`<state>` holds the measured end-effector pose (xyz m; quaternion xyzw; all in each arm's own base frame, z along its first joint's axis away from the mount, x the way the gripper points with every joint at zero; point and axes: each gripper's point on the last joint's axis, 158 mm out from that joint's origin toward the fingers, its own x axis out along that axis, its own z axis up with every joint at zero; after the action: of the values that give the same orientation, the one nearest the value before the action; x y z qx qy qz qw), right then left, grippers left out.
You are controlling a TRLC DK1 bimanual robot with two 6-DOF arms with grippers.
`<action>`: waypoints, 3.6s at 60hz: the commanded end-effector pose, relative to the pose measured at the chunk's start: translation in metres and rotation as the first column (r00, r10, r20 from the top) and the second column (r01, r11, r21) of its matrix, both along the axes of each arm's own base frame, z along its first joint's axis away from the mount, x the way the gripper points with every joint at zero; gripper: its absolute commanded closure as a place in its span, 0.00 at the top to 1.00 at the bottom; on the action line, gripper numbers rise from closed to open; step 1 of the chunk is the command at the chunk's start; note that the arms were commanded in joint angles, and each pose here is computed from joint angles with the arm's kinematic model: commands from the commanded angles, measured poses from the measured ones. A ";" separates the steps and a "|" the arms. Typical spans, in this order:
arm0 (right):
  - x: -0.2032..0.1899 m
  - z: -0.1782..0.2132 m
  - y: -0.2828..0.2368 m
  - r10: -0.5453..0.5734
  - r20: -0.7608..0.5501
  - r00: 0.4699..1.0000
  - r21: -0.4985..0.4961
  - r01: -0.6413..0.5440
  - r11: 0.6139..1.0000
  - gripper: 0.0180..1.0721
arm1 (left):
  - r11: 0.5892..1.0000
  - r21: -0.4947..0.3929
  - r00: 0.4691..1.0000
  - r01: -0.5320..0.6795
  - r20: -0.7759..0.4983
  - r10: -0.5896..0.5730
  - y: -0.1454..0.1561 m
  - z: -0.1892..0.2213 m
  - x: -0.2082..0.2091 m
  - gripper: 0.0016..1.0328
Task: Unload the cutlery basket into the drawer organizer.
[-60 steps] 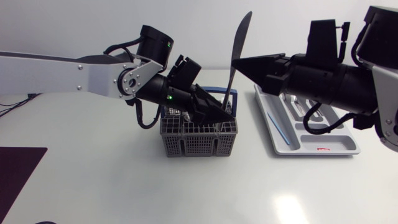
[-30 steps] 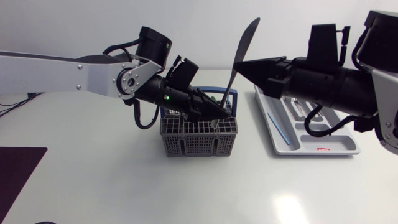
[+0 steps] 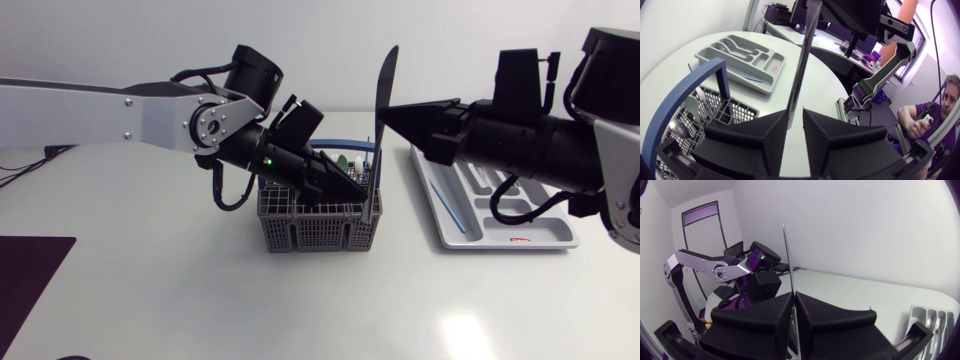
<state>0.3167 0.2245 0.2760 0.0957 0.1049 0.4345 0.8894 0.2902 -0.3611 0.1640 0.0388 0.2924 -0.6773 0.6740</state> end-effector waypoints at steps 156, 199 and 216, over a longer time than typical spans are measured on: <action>-0.051 -0.089 -0.088 -0.053 0.027 0.998 -0.296 0.059 0.953 0.30 | 0.929 0.368 0.843 -0.028 0.508 -0.176 0.007 -0.072 -0.055 0.44; -0.057 -0.125 -0.137 -0.188 -0.037 0.981 -0.329 0.166 0.930 0.47 | 0.802 0.597 0.963 -0.013 0.224 -0.151 -0.074 -0.102 -0.079 0.64; -0.057 -0.122 -0.163 -0.253 -0.041 0.967 -0.287 0.231 0.930 0.47 | 0.708 0.705 0.986 -0.035 0.142 -0.092 -0.086 -0.158 -0.081 0.59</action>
<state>0.2627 0.0663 0.1622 -0.0043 0.1840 0.3013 0.9356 0.2060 -0.4428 0.0184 0.3594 0.4498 -0.5387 0.6150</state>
